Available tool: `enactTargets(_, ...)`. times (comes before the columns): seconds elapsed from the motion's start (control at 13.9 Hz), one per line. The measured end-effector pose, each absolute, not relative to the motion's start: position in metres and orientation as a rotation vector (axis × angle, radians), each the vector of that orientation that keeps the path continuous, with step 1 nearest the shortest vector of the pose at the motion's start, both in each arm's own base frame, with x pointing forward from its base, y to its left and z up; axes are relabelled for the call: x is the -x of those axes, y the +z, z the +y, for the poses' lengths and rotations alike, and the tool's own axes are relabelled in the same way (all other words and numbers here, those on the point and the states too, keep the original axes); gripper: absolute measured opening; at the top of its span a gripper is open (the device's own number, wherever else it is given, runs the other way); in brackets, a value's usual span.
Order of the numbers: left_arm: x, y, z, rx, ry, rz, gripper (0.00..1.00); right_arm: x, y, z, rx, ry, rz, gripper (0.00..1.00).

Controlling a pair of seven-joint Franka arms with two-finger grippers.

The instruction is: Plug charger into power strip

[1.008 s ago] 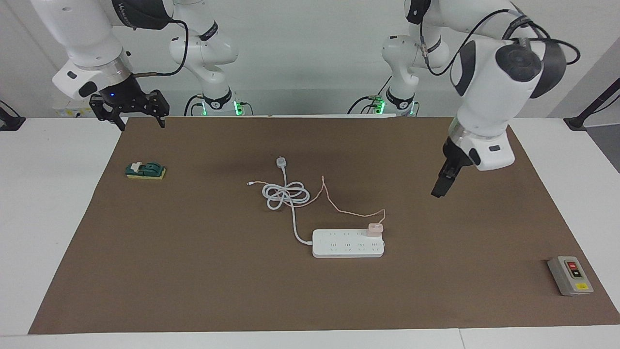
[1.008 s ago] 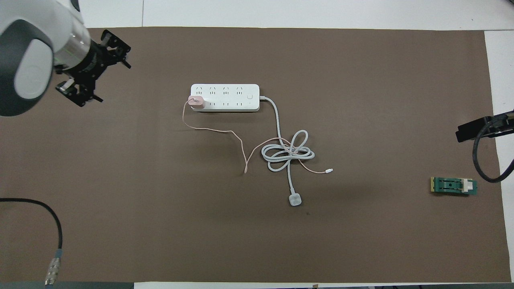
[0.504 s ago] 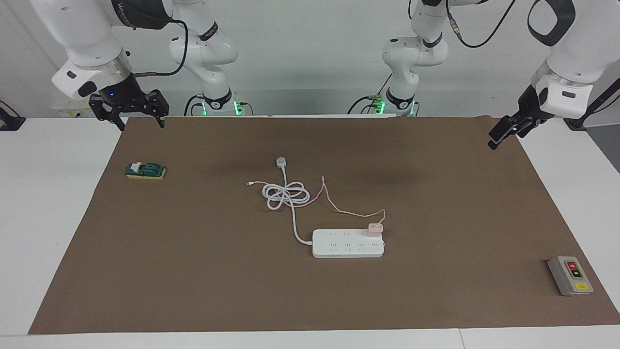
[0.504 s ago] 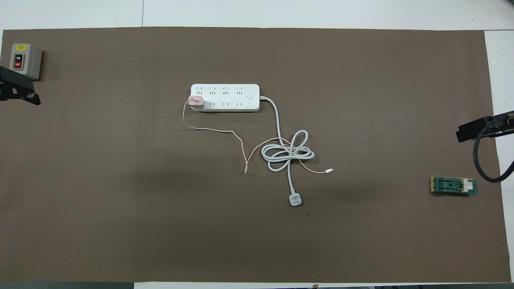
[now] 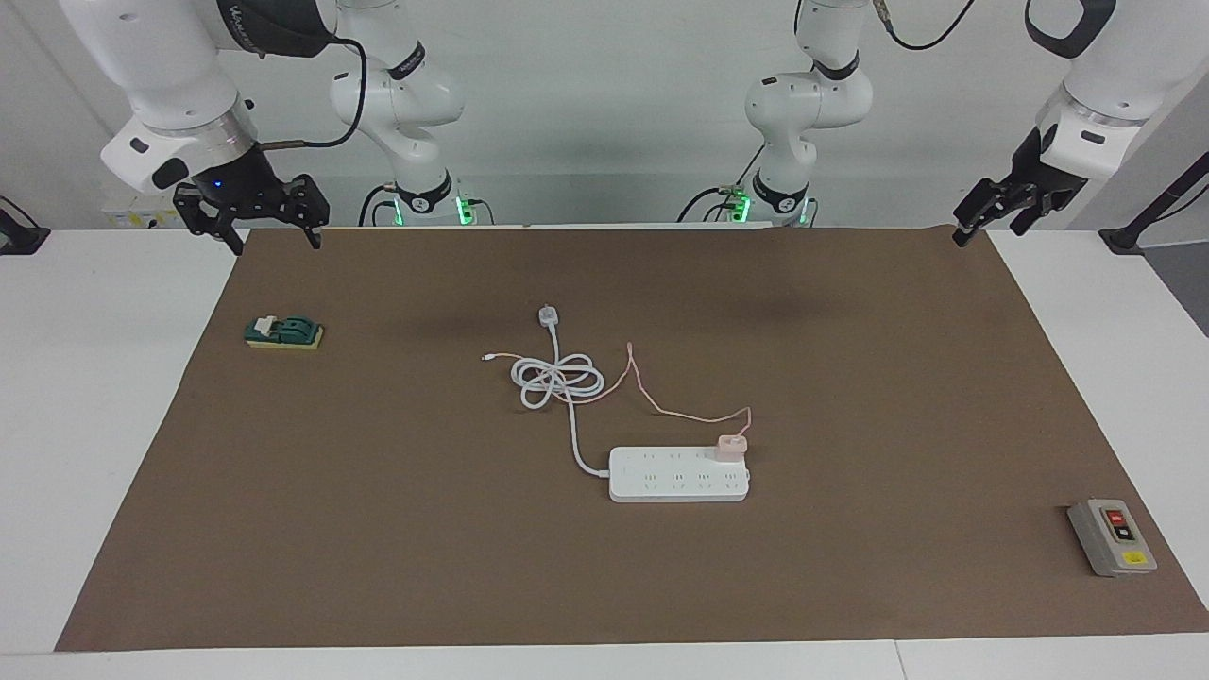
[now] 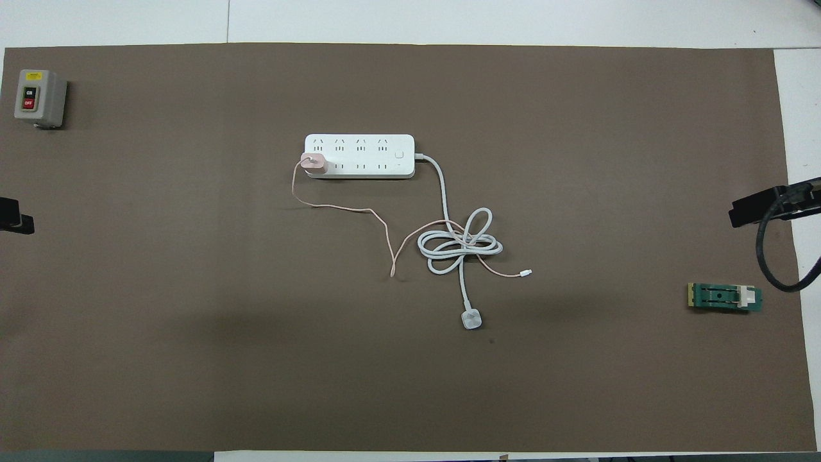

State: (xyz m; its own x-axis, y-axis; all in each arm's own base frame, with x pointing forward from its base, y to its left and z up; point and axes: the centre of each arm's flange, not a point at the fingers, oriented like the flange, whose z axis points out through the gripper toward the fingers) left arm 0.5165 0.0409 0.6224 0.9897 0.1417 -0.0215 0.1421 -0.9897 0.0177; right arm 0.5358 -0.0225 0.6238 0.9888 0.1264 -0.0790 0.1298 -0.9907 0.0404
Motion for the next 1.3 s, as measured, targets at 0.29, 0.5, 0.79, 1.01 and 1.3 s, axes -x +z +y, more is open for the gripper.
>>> enactTargets(0.29,-0.529,0.610,0.028,-3.062,-0.038,0.201,1.00,-0.536,0.624,-0.022,-3.087,-0.118,0.199,1.00)
enactTargets(0.5,-0.540,0.608,0.019,-3.062,-0.094,0.175,1.00,-0.536,0.624,-0.022,-3.087,-0.118,0.200,1.00)
enactTargets(0.79,-0.545,0.608,0.009,-3.065,-0.125,0.143,1.00,-0.536,0.624,-0.022,-3.087,-0.118,0.200,1.00)
enactTargets(1.01,-0.545,0.606,0.000,-3.104,-0.132,0.102,1.00,-0.536,0.624,-0.022,-3.087,-0.118,0.200,1.00)
enactTargets(1.3,-0.545,0.606,-0.012,-3.148,-0.132,0.058,1.00,-0.536,0.624,-0.022,-3.087,-0.118,0.200,1.00)
